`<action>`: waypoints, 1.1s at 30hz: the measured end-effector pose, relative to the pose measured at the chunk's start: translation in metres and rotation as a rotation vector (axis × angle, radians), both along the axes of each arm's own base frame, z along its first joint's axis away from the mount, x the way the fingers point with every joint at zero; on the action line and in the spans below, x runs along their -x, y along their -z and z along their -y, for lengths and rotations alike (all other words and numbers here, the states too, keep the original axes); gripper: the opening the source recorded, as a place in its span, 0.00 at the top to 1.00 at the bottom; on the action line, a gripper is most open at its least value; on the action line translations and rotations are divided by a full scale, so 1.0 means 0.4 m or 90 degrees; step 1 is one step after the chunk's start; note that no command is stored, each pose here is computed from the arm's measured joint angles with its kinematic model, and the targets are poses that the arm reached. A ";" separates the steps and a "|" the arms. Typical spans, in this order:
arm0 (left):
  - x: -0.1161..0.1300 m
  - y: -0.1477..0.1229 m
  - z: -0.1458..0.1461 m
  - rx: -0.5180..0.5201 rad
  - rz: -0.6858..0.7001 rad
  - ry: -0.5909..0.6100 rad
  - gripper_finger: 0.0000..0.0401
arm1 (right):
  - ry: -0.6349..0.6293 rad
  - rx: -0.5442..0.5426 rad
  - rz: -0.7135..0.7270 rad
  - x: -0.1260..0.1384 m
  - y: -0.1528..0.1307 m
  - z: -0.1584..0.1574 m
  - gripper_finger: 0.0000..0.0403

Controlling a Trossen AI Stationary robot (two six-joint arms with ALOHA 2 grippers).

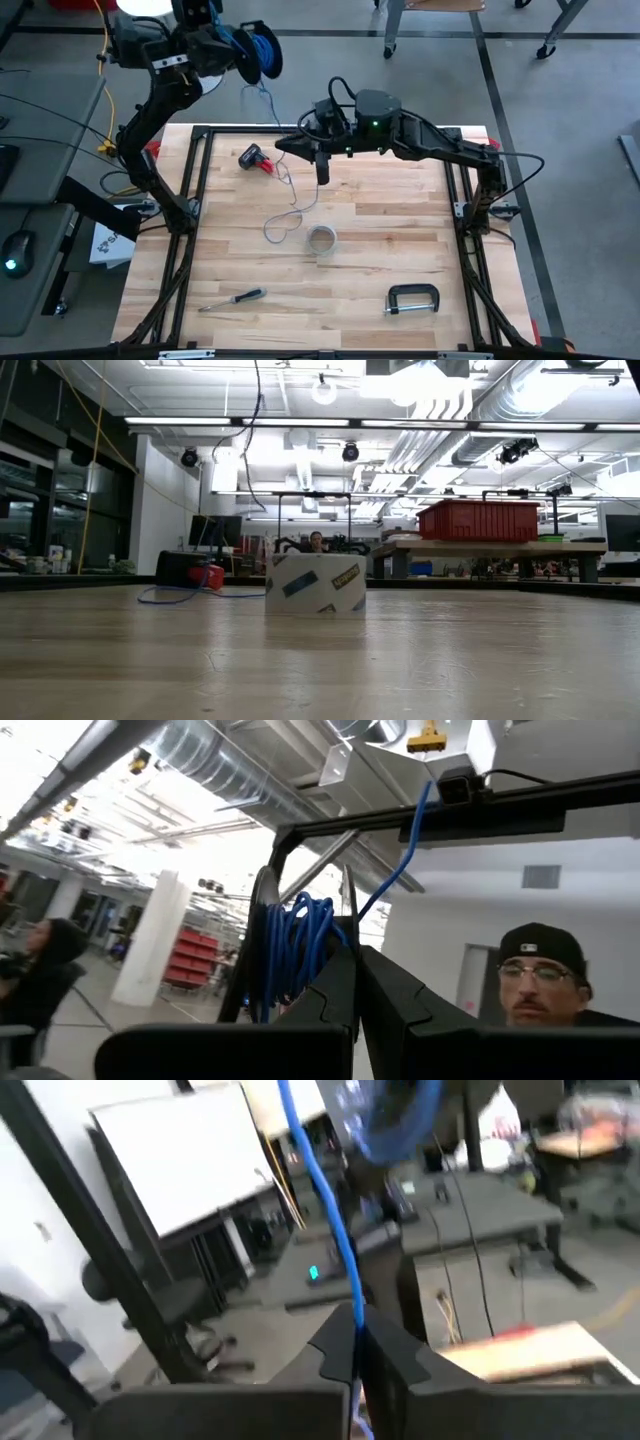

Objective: Coil cords
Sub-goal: Coil the blue wire on the spool

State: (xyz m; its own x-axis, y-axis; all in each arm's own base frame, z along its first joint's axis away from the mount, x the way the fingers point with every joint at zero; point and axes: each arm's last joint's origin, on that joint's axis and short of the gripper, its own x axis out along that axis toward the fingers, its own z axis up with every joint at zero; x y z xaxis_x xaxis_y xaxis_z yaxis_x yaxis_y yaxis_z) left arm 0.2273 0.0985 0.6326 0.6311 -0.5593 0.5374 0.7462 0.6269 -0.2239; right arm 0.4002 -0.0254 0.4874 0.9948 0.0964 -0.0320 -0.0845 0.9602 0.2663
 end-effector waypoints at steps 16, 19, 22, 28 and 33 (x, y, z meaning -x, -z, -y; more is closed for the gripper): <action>0.192 -0.057 -0.013 -0.046 0.049 -0.134 1.00 | 0.093 0.018 -0.496 0.094 0.165 0.005 1.00; 0.216 -0.065 -0.009 -0.054 0.068 -0.164 1.00 | 0.091 0.018 -0.566 0.103 0.200 0.004 1.00; 0.235 -0.070 -0.006 -0.059 0.089 -0.194 1.00 | 0.098 -0.002 -0.601 0.105 0.222 0.004 1.00; 0.251 -0.073 -0.015 -0.061 0.102 -0.235 1.00 | 0.082 -0.038 -0.638 0.109 0.248 0.000 1.00; 0.256 -0.077 -0.020 -0.042 0.141 -0.276 1.00 | 0.085 -0.071 -0.595 0.094 0.239 0.000 1.00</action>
State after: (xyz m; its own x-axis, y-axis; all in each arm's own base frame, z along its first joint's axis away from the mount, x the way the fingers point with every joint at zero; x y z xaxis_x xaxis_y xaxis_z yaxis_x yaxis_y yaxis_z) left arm 0.1249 0.1064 0.6636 0.6881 -0.3068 0.6575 0.4381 0.8981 -0.0394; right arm 0.3625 -0.0252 0.3920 0.5742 0.0347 -0.8180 0.3179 0.9113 0.2618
